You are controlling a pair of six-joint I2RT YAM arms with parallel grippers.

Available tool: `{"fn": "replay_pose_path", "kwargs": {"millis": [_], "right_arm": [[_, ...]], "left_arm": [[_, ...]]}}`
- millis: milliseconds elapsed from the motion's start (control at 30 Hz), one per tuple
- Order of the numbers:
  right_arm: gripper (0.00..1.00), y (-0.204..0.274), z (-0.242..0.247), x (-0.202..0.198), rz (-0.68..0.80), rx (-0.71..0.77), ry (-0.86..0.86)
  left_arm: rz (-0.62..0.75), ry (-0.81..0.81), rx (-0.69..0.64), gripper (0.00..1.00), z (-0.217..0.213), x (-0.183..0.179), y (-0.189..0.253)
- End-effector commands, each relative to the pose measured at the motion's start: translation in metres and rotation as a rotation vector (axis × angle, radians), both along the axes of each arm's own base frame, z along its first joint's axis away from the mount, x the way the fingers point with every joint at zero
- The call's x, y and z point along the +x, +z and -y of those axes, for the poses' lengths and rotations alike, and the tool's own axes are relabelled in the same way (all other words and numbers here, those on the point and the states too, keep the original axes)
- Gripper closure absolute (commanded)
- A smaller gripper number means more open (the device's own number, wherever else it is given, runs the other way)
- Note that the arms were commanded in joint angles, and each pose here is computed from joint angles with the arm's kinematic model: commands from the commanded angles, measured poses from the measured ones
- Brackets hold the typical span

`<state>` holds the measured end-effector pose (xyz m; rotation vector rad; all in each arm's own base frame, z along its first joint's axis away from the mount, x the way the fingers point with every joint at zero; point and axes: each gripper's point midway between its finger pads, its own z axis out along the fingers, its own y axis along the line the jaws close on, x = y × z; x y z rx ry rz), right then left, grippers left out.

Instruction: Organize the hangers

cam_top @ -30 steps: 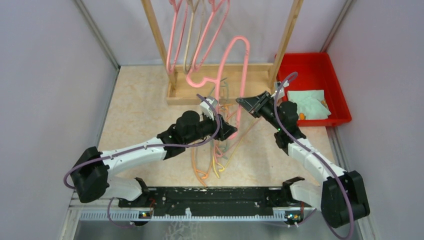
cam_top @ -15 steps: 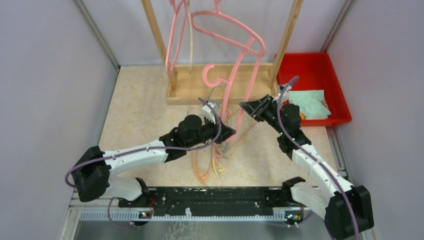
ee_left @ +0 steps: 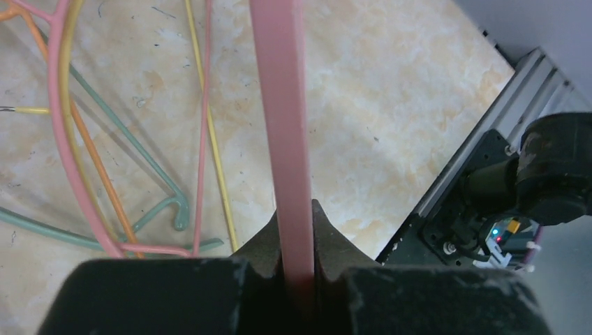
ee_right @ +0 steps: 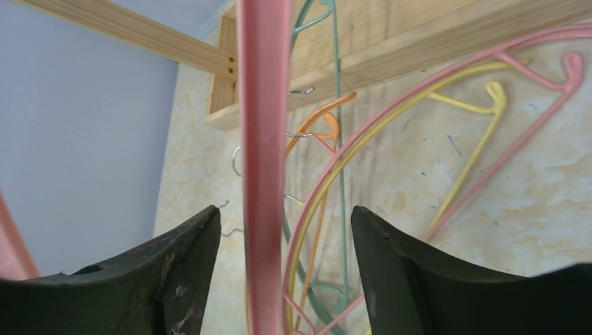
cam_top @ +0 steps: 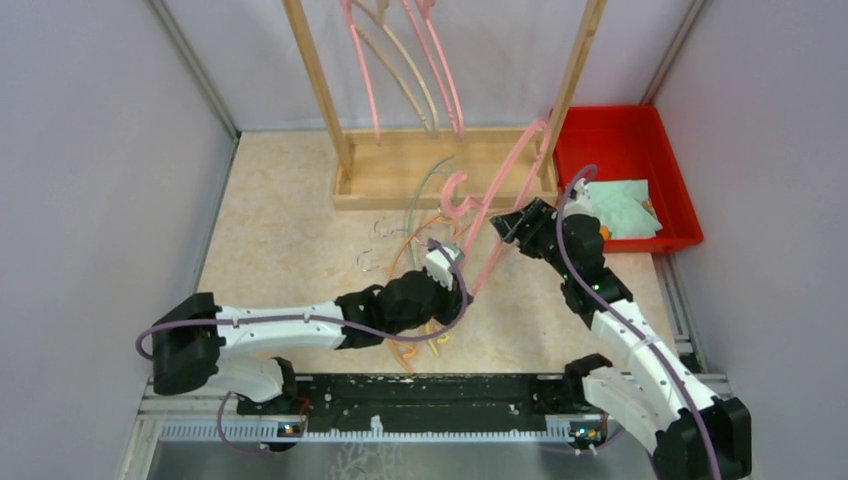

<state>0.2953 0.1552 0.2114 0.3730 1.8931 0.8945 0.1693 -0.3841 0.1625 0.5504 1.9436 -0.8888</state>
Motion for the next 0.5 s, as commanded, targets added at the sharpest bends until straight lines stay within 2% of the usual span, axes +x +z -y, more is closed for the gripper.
{"fn": "replay_pose_path", "kwargs": {"millis": [0,133,467], "right_arm": [[0.31,0.032,0.012,0.005,0.089,-0.058,-0.050],[0.31,0.037,0.018,0.005,0.093,-0.086,-0.070],[0.31,0.074,0.026,-0.002,0.154,-0.137,-0.068]], "left_arm": [[0.119,0.047,0.109,1.00,0.010,-0.007,0.010],[0.165,0.053,0.204,1.00,0.023,-0.008,0.017],[0.341,0.177,0.201,1.00,0.022,0.048,0.105]]}}
